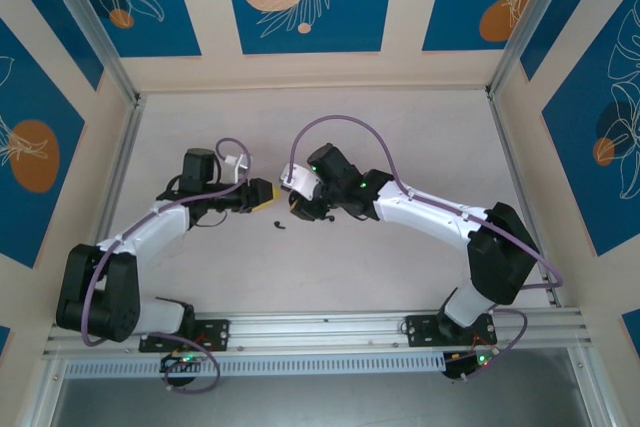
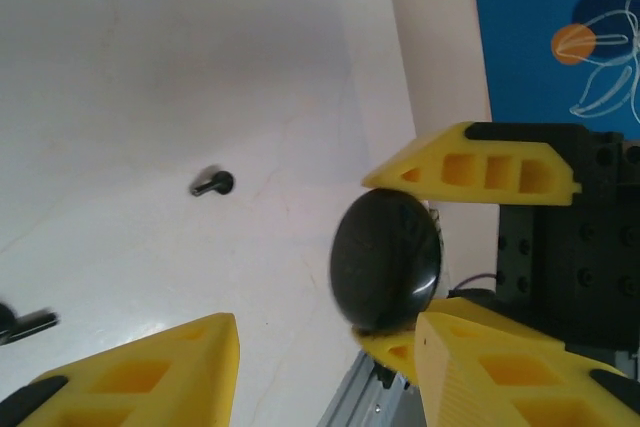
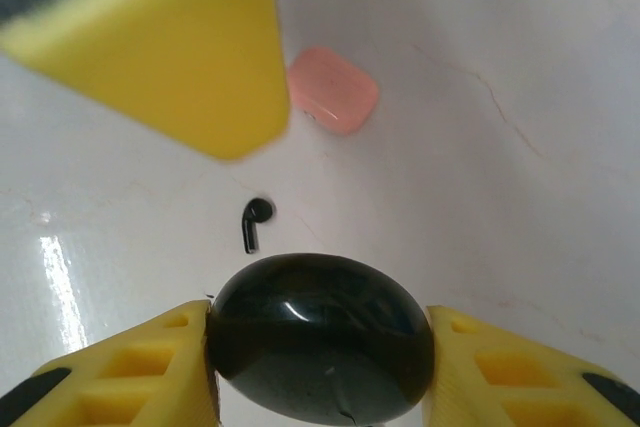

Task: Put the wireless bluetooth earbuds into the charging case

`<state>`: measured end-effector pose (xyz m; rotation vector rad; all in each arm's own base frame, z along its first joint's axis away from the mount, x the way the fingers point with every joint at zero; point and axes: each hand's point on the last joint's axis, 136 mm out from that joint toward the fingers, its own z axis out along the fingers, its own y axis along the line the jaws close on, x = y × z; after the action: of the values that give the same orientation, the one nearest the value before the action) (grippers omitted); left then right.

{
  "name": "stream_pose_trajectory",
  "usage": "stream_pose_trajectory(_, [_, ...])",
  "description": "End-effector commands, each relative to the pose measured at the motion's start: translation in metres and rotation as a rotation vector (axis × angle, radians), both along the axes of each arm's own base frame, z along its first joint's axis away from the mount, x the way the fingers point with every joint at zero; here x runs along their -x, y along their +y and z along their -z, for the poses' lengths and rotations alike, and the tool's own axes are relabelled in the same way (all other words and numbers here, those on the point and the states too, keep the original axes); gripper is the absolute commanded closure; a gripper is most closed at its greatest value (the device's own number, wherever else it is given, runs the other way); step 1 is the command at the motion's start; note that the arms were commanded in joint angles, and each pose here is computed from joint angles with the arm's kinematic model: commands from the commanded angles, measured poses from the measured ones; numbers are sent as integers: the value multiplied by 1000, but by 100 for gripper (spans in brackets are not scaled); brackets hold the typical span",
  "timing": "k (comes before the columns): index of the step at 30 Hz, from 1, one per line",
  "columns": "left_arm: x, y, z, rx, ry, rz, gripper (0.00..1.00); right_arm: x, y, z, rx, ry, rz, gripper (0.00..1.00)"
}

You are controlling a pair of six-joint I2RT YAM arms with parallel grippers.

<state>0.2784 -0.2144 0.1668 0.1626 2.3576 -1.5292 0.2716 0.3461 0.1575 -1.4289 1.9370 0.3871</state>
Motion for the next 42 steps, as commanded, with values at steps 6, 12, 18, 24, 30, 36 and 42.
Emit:
stream_pose_trajectory(6, [17,-21,-15,-8,-76,139,54,12,19,-36,-65,-94,-140,63])
stream_pose_trajectory(12, [22,-27,-8,-75,-83,174,58,15,24,-46,-82,-110,-156,63])
stream_pose_trajectory(18, [23,-32,-6,-95,-93,193,73,18,26,-51,-87,-124,-166,63])
stream_pose_trajectory(24, [19,-32,-13,-90,-239,203,88,25,14,-60,-140,-72,-166,47])
stream_pose_trajectory(30, [20,-36,-47,52,-606,190,90,66,-8,-85,-311,114,-315,39])
stream_pose_trajectory(36, [37,-35,-72,206,-893,192,94,63,-37,-119,-518,307,-348,40])
stream_pose_trajectory(42, [42,-38,-84,318,-932,219,95,48,-38,-112,-493,371,-334,40])
